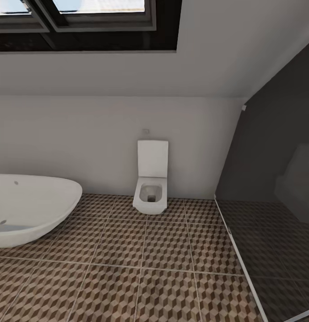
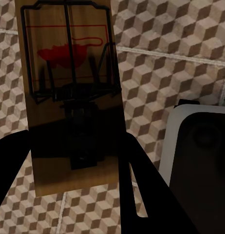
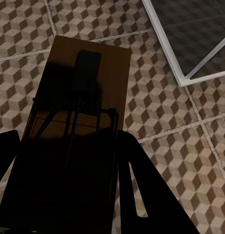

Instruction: Take the four mousetraps from the cabinet in the bathroom and place them on the bathroom floor. Make sure all four end up on the same floor surface, and ensure that at least two of them are either under or directly next to the same bathroom sink.

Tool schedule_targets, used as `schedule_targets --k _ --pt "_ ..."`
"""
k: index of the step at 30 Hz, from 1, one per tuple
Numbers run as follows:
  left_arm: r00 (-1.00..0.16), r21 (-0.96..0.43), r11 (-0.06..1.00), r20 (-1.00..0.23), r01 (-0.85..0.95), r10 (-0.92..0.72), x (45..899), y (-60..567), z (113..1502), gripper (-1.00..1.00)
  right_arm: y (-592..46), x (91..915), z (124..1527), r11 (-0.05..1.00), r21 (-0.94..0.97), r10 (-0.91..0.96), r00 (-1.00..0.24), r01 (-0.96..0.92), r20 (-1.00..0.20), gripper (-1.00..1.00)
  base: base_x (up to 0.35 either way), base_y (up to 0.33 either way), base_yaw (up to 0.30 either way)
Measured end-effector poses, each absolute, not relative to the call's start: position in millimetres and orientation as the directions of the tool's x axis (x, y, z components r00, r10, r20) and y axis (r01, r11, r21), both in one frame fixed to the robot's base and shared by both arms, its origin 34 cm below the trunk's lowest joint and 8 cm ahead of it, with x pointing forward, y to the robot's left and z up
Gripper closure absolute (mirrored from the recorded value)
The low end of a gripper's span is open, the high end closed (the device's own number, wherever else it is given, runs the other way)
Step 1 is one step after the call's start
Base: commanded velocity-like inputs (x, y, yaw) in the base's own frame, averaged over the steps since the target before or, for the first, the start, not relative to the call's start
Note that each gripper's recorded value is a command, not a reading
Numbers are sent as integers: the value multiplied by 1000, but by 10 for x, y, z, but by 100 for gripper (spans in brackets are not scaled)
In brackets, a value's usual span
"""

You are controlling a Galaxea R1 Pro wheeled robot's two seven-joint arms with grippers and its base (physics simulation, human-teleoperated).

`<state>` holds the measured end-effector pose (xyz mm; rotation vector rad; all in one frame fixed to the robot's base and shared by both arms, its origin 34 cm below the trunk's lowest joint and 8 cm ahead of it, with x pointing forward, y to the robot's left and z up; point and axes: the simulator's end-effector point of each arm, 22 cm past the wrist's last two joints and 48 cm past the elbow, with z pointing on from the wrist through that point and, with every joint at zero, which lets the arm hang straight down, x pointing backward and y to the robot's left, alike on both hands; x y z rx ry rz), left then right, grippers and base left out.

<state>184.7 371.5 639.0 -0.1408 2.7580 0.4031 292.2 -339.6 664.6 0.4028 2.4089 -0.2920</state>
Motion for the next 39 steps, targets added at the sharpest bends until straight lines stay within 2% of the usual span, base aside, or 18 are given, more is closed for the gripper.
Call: schedule_targets --k 39 --pt "-934 259 955 -354 -146 -47 1847 3715 6390 100 -3396 2923 6647 927 -103 210 -729 360 -652 100 0 0 0"
